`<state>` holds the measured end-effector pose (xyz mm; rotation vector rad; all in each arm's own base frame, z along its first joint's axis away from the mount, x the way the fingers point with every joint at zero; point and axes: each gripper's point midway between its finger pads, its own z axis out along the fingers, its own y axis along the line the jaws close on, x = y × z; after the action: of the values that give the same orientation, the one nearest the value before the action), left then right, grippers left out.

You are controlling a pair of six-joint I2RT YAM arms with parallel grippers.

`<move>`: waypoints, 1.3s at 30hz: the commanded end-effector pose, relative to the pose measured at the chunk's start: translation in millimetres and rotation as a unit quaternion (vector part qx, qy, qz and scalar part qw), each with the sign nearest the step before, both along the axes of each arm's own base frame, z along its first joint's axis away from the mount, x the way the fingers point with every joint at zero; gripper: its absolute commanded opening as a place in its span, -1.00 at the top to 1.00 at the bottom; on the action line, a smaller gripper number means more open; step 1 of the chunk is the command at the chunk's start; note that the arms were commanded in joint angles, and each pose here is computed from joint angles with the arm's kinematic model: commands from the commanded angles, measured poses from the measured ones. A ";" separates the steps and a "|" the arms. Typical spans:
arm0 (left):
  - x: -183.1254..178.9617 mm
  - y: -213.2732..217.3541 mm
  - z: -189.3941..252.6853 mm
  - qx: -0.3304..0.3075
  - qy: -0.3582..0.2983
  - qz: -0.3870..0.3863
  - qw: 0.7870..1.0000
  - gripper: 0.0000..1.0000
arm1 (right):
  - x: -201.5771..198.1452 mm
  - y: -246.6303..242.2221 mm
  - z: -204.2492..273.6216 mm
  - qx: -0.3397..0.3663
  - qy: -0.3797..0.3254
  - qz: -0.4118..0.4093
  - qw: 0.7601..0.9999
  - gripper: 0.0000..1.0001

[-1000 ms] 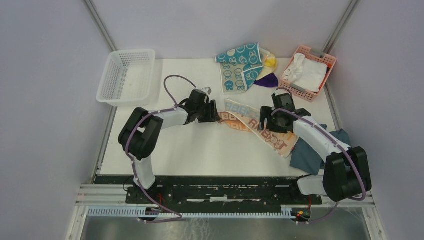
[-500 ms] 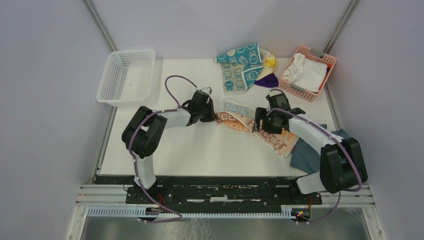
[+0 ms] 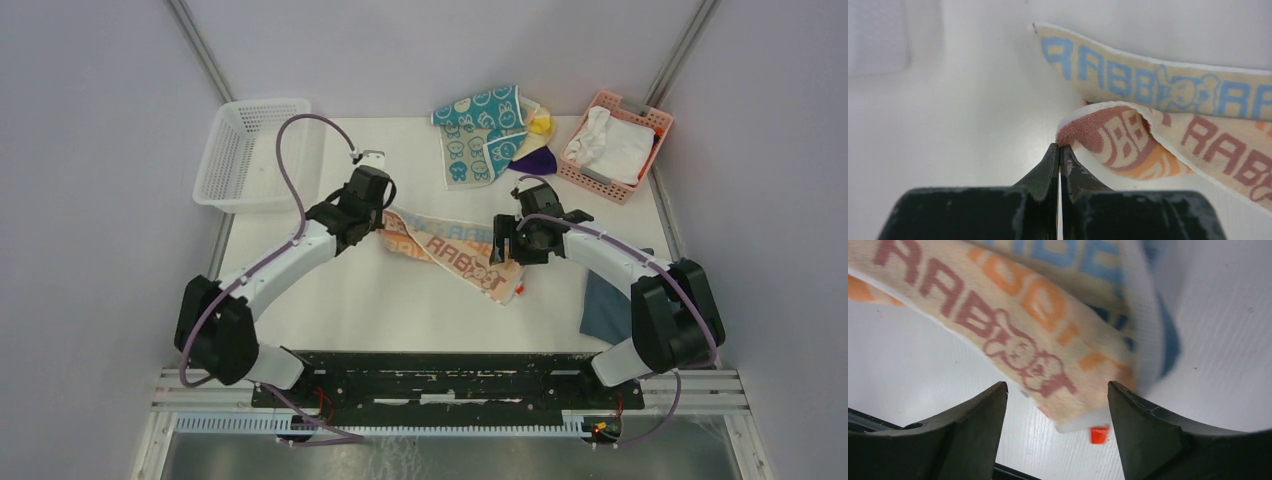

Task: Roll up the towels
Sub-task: Flatten out the towel at the center of the board.

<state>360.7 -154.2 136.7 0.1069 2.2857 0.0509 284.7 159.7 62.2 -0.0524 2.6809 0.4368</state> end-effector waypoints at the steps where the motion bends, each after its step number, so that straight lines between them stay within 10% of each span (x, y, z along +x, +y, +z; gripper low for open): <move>1: -21.9 46.2 50.9 0.106 -0.039 -0.003 0.994 0.92 | 18.2 10.6 9.1 0.013 -0.022 0.008 1.000 -0.63; 11: -74.7 49.0 69.0 0.089 -0.046 -0.063 0.993 0.45 | 9.8 -10.5 -20.6 -0.053 0.025 -0.003 0.998 -0.63; 22: -74.3 68.8 96.9 -0.028 -0.131 0.045 0.990 -0.40 | 34.7 5.2 17.1 -0.022 -0.036 0.022 0.999 -0.59; 39: 10.7 102.5 10.1 -0.069 0.042 0.082 0.993 -0.53 | 112.4 36.1 53.2 -0.078 -0.086 0.078 0.990 -0.37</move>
<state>346.3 -39.1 135.8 -0.1783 2.3908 0.0426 385.9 193.6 113.8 -0.2619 2.5407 0.3498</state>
